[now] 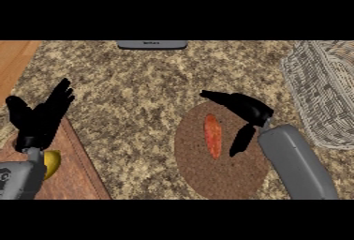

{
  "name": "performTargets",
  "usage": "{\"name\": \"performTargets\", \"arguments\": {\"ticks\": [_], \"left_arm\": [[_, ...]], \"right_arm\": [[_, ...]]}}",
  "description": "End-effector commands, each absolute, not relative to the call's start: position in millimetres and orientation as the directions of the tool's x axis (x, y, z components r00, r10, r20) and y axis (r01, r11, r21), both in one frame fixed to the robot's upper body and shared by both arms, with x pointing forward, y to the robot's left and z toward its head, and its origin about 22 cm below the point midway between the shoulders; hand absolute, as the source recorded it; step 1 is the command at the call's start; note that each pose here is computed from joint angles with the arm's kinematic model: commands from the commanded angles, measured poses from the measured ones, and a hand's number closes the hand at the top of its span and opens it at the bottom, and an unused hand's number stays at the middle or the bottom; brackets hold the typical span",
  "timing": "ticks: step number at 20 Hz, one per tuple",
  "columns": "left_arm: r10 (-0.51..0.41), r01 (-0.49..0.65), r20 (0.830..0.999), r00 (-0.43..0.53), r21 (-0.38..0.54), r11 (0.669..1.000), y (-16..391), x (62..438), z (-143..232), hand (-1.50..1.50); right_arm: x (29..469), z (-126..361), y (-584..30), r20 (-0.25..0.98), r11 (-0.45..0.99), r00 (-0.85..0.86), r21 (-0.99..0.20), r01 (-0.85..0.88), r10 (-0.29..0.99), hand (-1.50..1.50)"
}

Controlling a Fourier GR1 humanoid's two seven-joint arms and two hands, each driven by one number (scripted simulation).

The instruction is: Pick the sweet potato from the placemat and place it in the basket

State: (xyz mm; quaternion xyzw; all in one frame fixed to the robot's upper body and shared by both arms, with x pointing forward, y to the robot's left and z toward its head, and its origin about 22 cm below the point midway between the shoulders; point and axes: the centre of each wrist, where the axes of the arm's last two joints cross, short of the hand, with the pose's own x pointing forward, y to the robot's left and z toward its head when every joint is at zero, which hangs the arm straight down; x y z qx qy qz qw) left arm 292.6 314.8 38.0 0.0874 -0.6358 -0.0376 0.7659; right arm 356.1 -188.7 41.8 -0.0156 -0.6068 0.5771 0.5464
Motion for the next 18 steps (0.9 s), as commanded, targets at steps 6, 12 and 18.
{"name": "performTargets", "arguments": {"ticks": [6,12,18], "left_arm": [[-0.159,-0.053,0.972,0.175,0.17,0.984,310.2,298.2,39.8,0.0],[-0.162,-0.058,0.971,0.178,0.174,0.983,301.2,300.7,29.2,0.0],[-0.154,-0.056,0.971,0.185,0.167,0.984,302.5,292.3,40.7,0.0]], "right_arm": [[369.1,22.4,-191.7,0.687,0.343,-0.406,-0.683,-0.646,0.603,-1.5],[347.7,20.8,-189.0,0.701,0.331,-0.439,-0.677,-0.657,0.562,-1.5],[341.0,28.9,-198.9,0.636,0.293,-0.44,-0.724,-0.625,0.634,-1.5]]}}
